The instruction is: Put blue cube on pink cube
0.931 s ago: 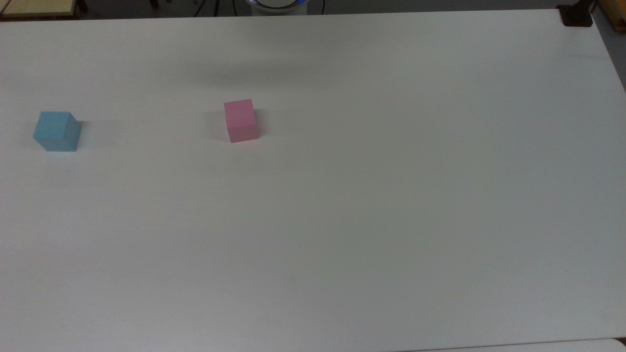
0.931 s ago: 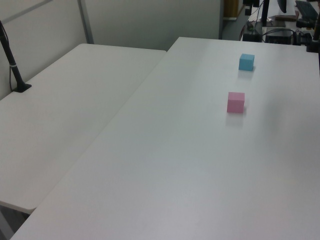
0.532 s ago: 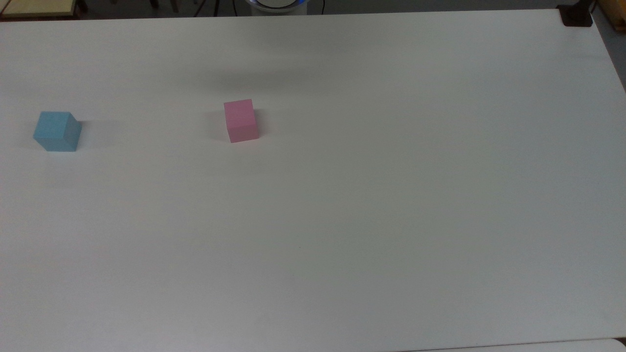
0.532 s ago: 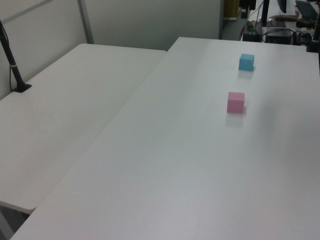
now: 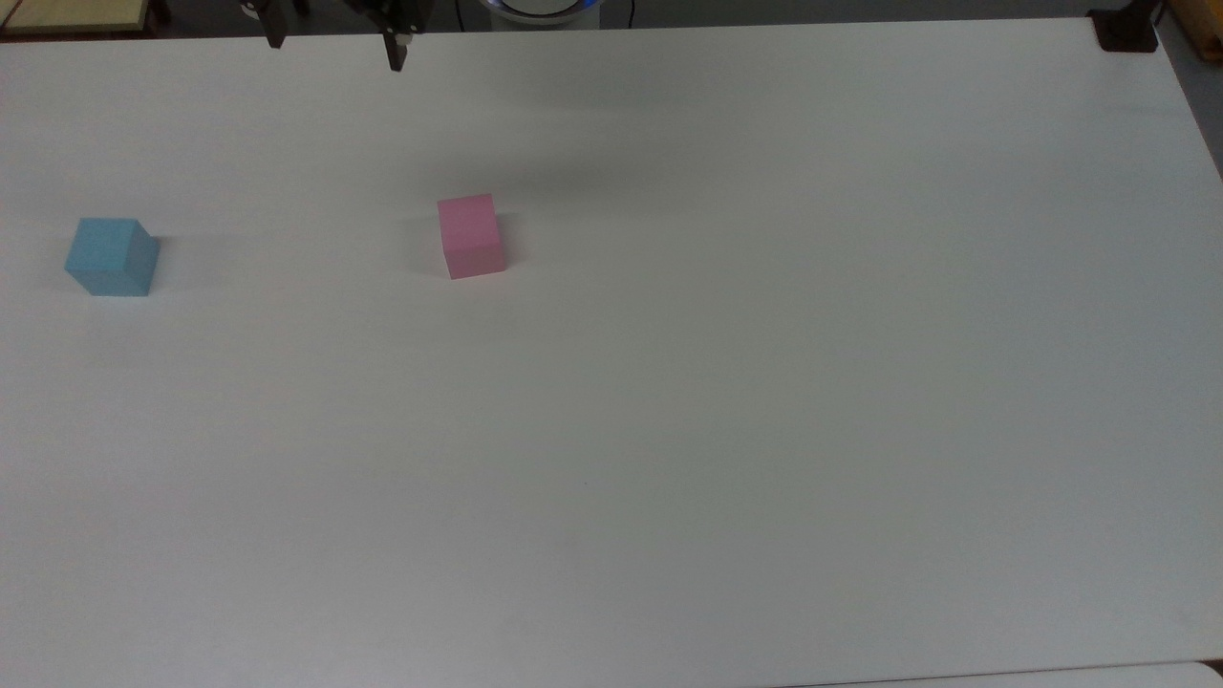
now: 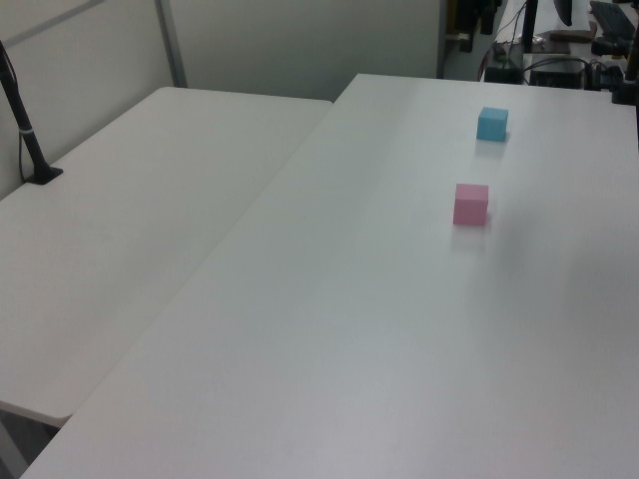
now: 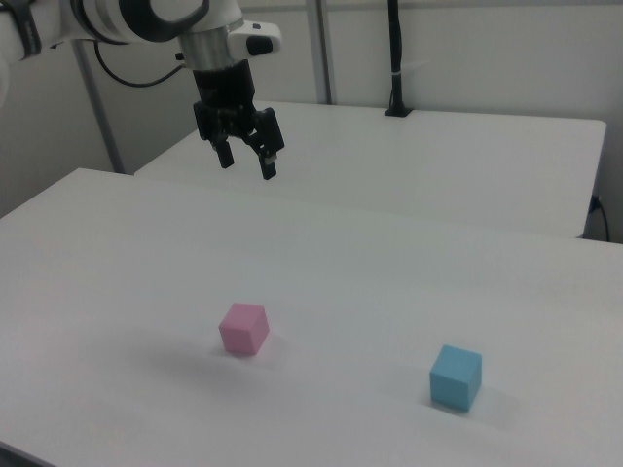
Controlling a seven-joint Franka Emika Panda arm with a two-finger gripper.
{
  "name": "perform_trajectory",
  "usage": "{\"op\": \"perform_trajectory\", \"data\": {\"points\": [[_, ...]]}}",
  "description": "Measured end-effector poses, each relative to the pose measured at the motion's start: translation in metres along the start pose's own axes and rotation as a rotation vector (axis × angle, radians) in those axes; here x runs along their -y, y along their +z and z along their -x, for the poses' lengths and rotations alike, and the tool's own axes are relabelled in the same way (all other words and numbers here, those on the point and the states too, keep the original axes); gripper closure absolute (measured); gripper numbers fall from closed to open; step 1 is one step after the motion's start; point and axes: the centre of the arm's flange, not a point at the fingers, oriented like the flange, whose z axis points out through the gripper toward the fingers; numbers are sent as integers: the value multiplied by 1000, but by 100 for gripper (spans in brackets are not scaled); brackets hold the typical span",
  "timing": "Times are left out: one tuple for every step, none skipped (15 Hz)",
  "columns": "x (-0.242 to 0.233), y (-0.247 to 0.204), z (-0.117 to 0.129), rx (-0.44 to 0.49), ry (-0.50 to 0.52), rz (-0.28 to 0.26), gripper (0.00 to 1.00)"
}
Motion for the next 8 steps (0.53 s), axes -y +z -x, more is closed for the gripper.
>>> {"op": "perform_trajectory", "data": {"points": [[4,0,-3,-16,4,0,0],[5,-1,-4,-30,6,-1,0],[4,-2,-5,-39,8,-1,0],[4,-3,-5,-40,10,-1,0],[4,-4,-5,-42,10,-1,0],[4,-4,-4,-43,10,-2,0],[4,-5,-4,-44,9,-2,0],[5,-5,-4,-44,7,-2,0]]}}
